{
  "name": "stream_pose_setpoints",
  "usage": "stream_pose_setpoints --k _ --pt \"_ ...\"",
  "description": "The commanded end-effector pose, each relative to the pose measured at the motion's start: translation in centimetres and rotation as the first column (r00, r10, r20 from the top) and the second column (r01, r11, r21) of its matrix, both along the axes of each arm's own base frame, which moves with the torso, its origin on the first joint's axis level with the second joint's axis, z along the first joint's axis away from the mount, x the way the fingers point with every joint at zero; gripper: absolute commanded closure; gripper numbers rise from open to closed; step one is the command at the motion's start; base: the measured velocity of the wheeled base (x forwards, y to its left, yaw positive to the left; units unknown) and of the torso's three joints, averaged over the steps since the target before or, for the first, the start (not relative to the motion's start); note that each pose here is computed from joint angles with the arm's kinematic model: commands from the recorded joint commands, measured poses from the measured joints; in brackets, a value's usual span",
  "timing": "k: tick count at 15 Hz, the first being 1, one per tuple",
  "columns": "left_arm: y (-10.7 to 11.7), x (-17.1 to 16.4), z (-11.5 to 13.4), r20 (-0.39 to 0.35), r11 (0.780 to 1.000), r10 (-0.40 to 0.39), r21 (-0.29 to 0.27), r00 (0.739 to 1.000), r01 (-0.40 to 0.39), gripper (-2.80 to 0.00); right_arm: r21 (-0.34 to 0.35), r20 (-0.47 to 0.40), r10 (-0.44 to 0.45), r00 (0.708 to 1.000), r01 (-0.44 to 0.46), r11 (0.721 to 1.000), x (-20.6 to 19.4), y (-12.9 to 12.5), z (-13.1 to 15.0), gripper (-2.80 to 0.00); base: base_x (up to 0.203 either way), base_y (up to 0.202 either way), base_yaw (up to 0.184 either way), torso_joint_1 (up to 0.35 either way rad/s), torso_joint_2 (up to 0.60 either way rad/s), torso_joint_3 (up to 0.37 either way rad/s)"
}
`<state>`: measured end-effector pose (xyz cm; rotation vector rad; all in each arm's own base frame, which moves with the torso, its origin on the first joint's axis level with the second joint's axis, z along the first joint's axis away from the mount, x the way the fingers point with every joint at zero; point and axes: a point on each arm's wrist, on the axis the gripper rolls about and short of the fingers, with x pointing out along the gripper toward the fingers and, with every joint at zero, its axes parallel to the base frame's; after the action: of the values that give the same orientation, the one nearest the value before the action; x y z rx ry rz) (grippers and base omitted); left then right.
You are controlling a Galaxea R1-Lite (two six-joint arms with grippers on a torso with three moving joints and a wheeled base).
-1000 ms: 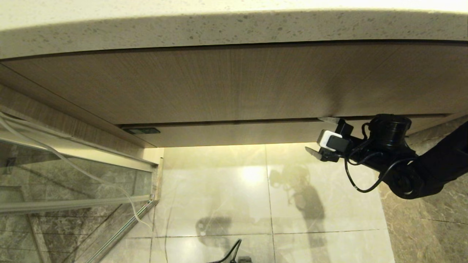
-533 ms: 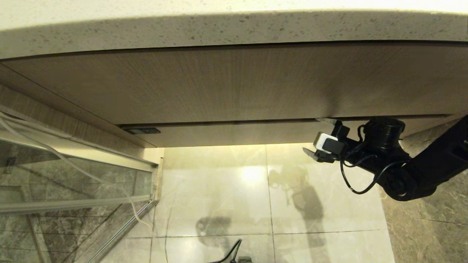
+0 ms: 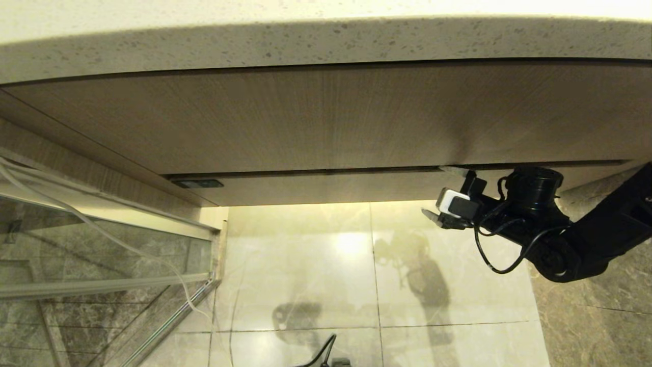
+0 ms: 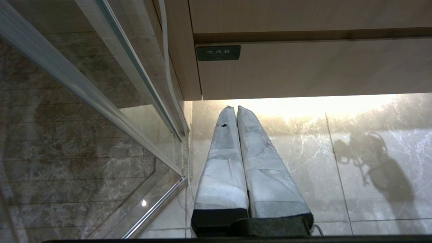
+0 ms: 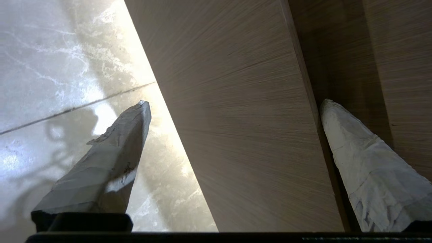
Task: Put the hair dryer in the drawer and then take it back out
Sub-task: Pull open the drawer
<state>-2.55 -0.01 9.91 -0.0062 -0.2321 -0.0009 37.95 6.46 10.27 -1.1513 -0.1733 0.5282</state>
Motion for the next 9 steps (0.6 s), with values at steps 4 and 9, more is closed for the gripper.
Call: stream_pose_setpoints --k 4,9 --pt "0.0 0.37 -1.09 -0.039 1.0 0.0 -0.001 0.999 0.0 0.0 -0.019 -0.069 -0.006 0.998 0.005 1.0 -0.39 -0.29 -1.08 -2.8 0.0 0.0 0.0 0.0 0.0 0.0" --pt "0.0 0.37 -1.08 -0.037 1.0 0.0 0.0 0.999 0.0 0.0 -0.058 -0.128 -0.034 0.991 0.027 0.998 -0.73 -0.73 -1.61 -2.8 0.0 0.0 0.0 0.0 0.0 0.0"
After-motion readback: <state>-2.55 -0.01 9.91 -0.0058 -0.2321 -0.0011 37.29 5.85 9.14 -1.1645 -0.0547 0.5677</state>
